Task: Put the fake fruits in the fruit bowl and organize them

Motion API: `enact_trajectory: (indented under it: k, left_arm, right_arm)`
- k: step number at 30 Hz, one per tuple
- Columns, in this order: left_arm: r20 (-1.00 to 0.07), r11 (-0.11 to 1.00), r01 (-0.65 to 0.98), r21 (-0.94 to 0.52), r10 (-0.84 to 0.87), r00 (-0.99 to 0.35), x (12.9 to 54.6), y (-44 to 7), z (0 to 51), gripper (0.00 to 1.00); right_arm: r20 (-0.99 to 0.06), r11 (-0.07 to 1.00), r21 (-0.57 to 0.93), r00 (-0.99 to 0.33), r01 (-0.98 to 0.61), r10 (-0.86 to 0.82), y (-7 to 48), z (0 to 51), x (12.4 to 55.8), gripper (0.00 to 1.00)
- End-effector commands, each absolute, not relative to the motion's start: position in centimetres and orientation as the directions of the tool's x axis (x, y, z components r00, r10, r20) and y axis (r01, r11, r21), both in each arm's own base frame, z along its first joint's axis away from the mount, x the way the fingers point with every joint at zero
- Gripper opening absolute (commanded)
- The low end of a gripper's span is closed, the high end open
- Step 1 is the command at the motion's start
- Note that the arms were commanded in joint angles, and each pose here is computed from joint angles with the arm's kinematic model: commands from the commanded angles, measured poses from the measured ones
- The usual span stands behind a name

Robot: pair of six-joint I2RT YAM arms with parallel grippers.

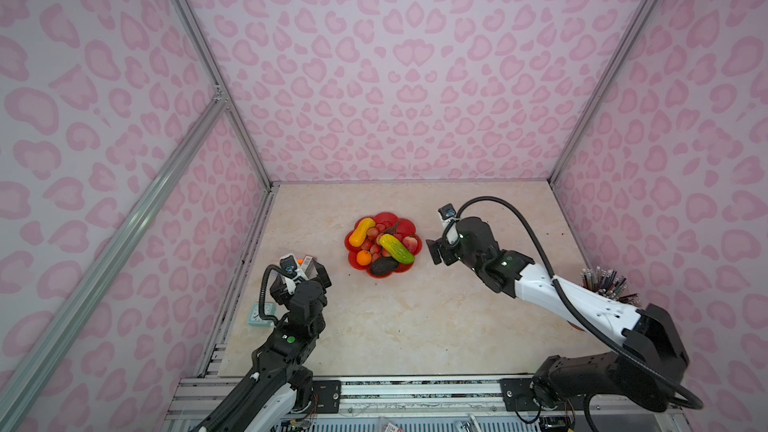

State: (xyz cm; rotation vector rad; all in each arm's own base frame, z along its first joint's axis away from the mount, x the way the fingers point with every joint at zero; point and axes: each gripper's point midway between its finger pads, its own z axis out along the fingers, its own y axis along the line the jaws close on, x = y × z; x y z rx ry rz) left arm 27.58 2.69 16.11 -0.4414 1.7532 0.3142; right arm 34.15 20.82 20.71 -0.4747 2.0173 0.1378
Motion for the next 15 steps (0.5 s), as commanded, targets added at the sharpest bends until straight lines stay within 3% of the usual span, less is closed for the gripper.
enact_trajectory:
  k: [1, 6, 12, 15]
  left_arm:
    - [-0.995, 0.89, -0.456, -0.027, -0.069, -0.076, 29.5, 3.8, 18.4, 0.97]
    - [-0.979, 0.914, -0.379, -0.146, -0.189, -0.078, 32.4, 5.4, 15.3, 0.97]
    - [-0.981, 0.952, -0.3, -0.051, -0.104, -0.163, 36.1, 4.5, 14.3, 0.97]
    - [-0.979, 0.961, -0.275, -0.035, -0.088, -0.183, 37.3, 4.1, 12.5, 0.97]
  right_arm:
    - [-0.96, 0.98, -0.056, -0.259, -0.189, -0.104, 15.1, 22.8, 33.7, 0.99]
    - [-0.966, 0.984, -0.091, -0.255, 0.154, -0.05, 4.4, 20.7, 32.8, 0.99]
    - [-0.966, 0.937, -0.113, -0.258, 0.332, -0.025, -1.5, 16.3, 34.4, 0.99]
    - [-0.972, 0.938, -0.093, -0.236, 0.332, -0.013, -2.7, 14.0, 35.4, 0.99]
